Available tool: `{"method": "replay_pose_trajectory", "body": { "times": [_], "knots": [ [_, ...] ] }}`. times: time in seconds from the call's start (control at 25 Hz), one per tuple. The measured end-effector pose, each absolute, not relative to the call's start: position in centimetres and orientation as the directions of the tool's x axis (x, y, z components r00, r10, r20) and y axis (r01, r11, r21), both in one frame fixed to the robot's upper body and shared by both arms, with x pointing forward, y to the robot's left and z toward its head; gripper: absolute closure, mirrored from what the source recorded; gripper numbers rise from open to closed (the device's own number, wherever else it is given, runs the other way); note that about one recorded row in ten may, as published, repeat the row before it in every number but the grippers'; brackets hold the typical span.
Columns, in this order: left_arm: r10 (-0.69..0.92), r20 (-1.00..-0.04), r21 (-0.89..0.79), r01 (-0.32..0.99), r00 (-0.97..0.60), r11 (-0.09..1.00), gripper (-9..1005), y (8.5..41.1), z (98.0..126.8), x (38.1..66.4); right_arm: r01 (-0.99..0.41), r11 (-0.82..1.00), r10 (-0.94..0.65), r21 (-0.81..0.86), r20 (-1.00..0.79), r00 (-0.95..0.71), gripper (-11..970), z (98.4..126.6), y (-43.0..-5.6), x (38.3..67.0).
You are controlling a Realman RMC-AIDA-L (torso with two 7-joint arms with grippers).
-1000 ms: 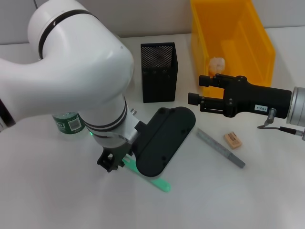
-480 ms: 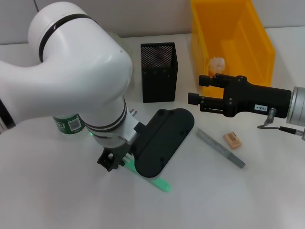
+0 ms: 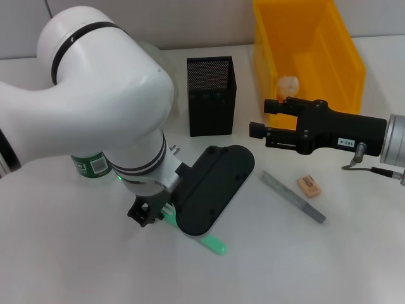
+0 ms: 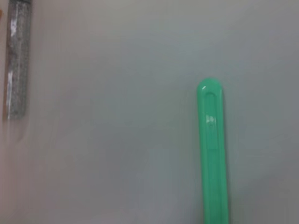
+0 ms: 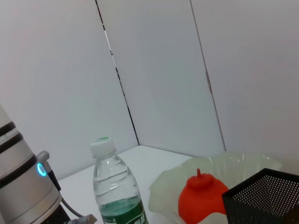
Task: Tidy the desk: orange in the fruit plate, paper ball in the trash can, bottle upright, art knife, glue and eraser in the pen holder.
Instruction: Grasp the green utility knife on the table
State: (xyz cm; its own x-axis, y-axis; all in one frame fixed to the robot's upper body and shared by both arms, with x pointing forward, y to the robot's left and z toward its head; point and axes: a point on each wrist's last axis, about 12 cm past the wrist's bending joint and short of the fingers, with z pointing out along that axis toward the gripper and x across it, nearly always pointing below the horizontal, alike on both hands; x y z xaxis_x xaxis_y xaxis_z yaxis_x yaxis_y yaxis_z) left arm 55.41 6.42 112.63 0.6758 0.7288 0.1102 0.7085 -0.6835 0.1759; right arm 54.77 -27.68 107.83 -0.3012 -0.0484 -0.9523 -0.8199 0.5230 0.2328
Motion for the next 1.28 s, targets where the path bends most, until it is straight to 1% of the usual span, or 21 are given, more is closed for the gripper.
{"method": "replay_pose_trajectory", "body": {
  "times": [0.36, 0.56, 0.8, 1.0, 1.28],
  "knots": [
    [0.733, 0.1, 0.181, 0.712, 0.673, -0.678, 745, 6.34, 112.56, 55.4, -0.822, 0.521, -0.05, 0.23, -0.953, -0.298, 219, 107.89, -27.62, 54.85],
    [0.738, 0.097, 0.181, 0.717, 0.668, -0.673, 862, 6.3, 112.57, 55.4, -0.822, 0.521, -0.05, 0.23, -0.953, -0.298, 219, 107.9, -27.62, 54.84],
    [0.746, 0.099, 0.176, 0.726, 0.659, -0.665, 918, 6.37, 112.48, 55.46, -0.823, 0.519, -0.049, 0.229, -0.954, -0.296, 219, 107.92, -27.61, 54.83],
    [0.751, 0.099, 0.174, 0.732, 0.653, -0.659, 941, 6.37, 112.46, 55.42, -0.824, 0.517, -0.048, 0.229, -0.954, -0.295, 219, 107.94, -27.59, 54.81],
    [0.757, 0.098, 0.173, 0.738, 0.646, -0.652, 944, 6.28, 112.64, 55.29, -0.827, 0.516, -0.05, 0.225, -0.955, -0.291, 219, 107.86, -27.56, 54.75]
  ]
}}
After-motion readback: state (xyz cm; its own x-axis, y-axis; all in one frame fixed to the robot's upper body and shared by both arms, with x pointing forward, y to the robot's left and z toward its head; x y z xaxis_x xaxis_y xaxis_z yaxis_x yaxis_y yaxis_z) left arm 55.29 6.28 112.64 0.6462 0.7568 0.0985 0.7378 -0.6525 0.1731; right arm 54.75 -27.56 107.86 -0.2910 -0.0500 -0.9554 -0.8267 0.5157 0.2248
